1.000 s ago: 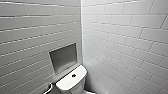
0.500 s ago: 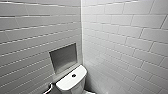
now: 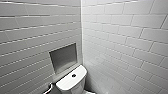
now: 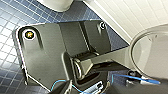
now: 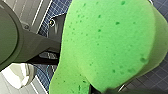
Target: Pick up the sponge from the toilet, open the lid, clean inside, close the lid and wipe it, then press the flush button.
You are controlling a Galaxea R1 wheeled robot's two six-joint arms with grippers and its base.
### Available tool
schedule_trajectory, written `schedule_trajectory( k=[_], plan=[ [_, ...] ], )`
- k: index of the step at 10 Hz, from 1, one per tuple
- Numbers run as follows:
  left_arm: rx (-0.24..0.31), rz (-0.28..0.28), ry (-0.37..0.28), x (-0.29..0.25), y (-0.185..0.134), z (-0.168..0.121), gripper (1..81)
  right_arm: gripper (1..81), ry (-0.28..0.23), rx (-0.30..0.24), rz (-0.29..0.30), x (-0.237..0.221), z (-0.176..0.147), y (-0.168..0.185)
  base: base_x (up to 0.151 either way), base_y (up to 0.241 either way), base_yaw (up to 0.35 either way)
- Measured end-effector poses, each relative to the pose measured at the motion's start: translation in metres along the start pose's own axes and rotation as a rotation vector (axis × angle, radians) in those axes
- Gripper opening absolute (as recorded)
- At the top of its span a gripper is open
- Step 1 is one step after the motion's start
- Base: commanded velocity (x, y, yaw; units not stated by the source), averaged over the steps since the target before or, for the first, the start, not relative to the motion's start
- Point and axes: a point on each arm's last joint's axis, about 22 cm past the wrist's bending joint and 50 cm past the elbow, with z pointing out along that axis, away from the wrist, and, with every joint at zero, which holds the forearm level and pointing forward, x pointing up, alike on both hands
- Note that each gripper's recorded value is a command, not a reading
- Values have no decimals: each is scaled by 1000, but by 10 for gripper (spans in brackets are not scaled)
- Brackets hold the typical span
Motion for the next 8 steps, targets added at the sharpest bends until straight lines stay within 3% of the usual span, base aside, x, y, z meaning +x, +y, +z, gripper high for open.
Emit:
schedule_trajectory(
  k=[2, 3, 5, 8],
  plan=[
    [-15, -71, 122, 61, -7, -26, 811, 10, 1, 0, 1, 0, 0, 0, 0, 0, 0],
    [-12, -61, 179, 94, -9, -37, 811, 10, 3, 2, 0, 2, 1, -1, 0, 0, 0],
    [-12, 19, 217, 128, -5, -53, 811, 10, 2, 3, -2, 2, 1, -2, 0, 0, 0],
    [-56, 144, 298, 200, 31, -85, 811, 10, 2, 16, -1, 2, 2, -8, 0, 0, 0]
  ],
)
